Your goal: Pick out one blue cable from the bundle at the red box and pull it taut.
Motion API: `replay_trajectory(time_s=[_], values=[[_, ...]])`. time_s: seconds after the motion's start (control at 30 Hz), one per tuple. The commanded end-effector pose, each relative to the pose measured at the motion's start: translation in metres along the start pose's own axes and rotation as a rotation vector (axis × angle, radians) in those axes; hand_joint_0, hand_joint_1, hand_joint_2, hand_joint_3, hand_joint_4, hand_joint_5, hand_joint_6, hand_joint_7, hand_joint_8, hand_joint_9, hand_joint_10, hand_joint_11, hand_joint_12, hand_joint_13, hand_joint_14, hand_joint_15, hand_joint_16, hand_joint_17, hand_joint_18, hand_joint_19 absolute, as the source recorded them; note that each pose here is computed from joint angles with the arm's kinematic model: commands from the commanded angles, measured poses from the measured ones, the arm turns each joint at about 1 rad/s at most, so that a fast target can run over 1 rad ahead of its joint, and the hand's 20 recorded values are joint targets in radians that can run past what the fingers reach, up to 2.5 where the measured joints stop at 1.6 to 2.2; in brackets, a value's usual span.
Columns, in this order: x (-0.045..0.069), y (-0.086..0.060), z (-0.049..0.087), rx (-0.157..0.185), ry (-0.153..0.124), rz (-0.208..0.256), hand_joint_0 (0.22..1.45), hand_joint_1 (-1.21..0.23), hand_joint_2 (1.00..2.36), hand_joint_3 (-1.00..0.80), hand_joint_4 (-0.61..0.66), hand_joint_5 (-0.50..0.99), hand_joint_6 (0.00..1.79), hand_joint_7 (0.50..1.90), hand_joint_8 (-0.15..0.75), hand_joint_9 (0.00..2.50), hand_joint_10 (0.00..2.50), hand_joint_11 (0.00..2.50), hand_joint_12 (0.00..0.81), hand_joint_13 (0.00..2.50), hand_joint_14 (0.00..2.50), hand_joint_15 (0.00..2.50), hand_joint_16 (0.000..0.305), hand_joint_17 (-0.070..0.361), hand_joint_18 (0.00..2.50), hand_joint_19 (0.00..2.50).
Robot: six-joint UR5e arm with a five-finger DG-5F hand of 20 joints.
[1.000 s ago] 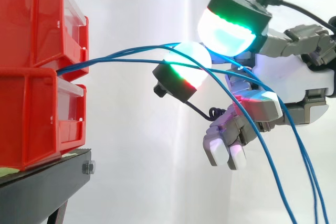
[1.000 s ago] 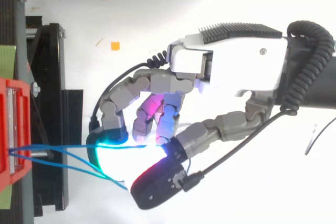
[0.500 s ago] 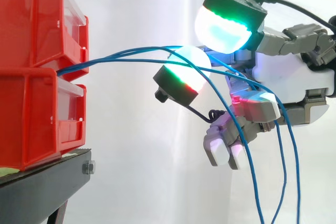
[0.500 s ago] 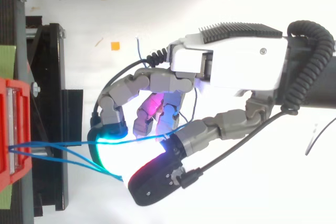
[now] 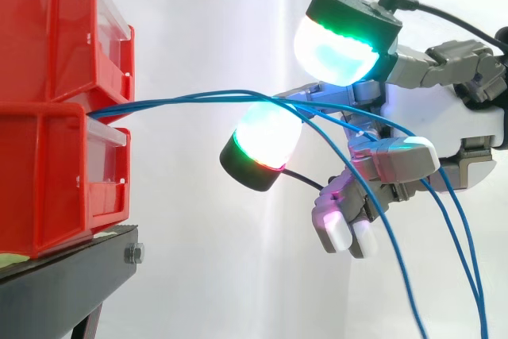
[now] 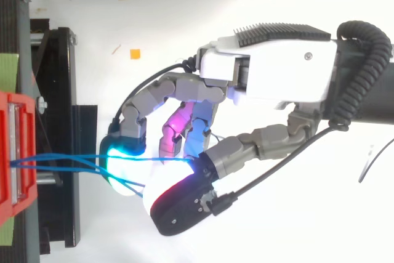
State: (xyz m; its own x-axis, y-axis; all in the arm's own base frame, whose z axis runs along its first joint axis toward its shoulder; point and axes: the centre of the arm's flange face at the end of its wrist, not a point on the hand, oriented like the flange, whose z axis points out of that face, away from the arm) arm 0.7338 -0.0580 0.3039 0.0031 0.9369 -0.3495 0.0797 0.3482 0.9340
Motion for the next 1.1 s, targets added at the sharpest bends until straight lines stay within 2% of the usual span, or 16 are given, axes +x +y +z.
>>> replay_trajectory(time_s=[0.0, 0.23, 0.5, 0.67, 0.8, 0.97, 1.07], values=[[-0.0004, 0.0004, -0.0004, 0.001, 0.000, -0.005, 0.55, -0.55, 1.00, -0.50, 0.08, -0.14, 0.79, 0.71, 0.293, 1.40, 0.03, 1.15, 0.418, 0.99, 0.02, 0.65, 0.056, 0.127, 0.80, 0.79], [-0.0020, -0.0021, -0.0009, 0.010, 0.000, -0.012, 0.55, -0.58, 1.00, -0.50, 0.09, -0.15, 0.80, 0.68, 0.277, 1.32, 0.02, 1.32, 0.420, 1.06, 0.02, 0.78, 0.057, 0.129, 0.81, 0.81], [-0.0034, -0.0017, -0.0015, 0.011, -0.001, -0.012, 0.55, -0.61, 1.00, -0.50, 0.09, -0.15, 0.80, 0.68, 0.283, 1.25, 0.02, 1.39, 0.417, 1.10, 0.02, 0.89, 0.058, 0.131, 0.81, 0.82], [-0.0045, -0.0021, -0.0015, 0.011, -0.003, -0.010, 0.64, -0.57, 1.01, -0.39, 0.06, -0.15, 0.81, 0.66, 0.251, 1.30, 0.01, 1.50, 0.400, 1.14, 0.02, 0.94, 0.055, 0.124, 0.80, 0.84], [-0.0055, -0.0025, -0.0016, 0.012, -0.004, -0.007, 0.63, -0.55, 1.02, -0.30, 0.07, -0.15, 0.82, 0.65, 0.261, 1.30, 0.01, 1.45, 0.414, 1.06, 0.02, 0.84, 0.056, 0.125, 0.77, 0.83], [-0.0055, -0.0026, -0.0017, 0.013, -0.004, -0.004, 0.63, -0.54, 1.02, -0.28, 0.06, -0.15, 0.80, 0.67, 0.264, 1.25, 0.02, 1.38, 0.421, 0.98, 0.02, 0.77, 0.056, 0.126, 0.73, 0.83], [-0.0051, -0.0025, -0.0017, 0.012, 0.001, -0.004, 0.62, -0.60, 1.01, -0.29, 0.06, -0.15, 0.79, 0.70, 0.269, 1.23, 0.02, 1.34, 0.420, 0.93, 0.02, 0.73, 0.056, 0.125, 0.71, 0.83]])
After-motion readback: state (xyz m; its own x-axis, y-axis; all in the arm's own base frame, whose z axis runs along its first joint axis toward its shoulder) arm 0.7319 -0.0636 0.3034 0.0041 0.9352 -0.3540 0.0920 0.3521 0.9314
